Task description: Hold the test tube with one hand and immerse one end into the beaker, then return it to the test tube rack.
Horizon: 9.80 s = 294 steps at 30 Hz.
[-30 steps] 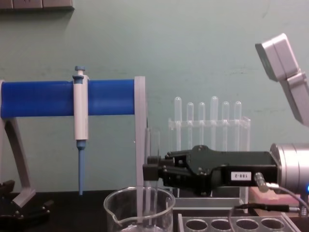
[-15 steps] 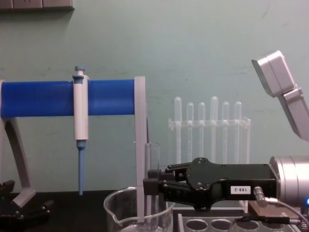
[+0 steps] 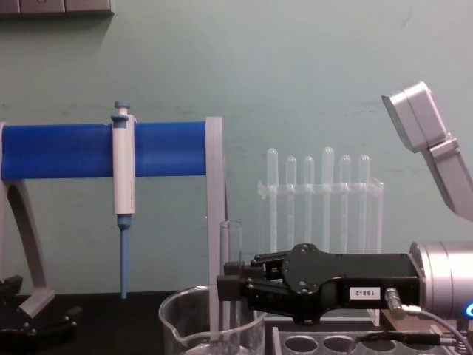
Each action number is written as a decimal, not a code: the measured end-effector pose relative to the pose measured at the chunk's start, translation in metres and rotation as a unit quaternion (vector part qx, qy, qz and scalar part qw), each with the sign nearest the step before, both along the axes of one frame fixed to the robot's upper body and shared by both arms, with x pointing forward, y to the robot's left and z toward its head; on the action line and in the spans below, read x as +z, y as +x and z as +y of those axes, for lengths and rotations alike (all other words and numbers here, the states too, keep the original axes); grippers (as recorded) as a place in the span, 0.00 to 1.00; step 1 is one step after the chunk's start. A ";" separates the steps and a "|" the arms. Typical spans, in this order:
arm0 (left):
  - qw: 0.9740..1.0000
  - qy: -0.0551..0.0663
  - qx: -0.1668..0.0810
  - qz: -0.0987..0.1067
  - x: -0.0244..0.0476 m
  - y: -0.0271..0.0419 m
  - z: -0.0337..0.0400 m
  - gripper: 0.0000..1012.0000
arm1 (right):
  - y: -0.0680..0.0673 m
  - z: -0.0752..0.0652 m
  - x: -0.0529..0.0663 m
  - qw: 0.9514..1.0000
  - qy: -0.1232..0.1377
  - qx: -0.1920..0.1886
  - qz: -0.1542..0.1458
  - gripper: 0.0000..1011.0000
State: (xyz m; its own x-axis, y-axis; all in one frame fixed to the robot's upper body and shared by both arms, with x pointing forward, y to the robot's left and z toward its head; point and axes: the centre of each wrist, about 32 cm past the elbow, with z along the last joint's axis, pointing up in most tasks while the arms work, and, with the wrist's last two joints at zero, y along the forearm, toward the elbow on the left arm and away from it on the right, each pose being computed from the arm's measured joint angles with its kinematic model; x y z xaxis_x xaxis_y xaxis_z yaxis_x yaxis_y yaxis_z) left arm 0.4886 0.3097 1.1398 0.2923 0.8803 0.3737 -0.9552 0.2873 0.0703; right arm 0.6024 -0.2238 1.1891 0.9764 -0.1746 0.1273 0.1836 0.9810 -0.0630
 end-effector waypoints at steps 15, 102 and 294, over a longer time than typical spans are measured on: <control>1.000 0.000 0.000 0.000 0.0000 0.0000 0.0000 0.99 | 0.000 0.000 0.001 1.000 0.000 0.001 -0.001 0.24; 1.000 0.000 0.000 0.000 0.0000 0.0000 0.0000 0.99 | 0.000 0.000 0.001 1.000 0.000 0.001 0.000 0.24; 1.000 0.000 0.000 0.000 0.0000 0.0000 0.0000 0.99 | 0.000 -0.002 0.017 1.000 0.013 -0.004 -0.027 0.24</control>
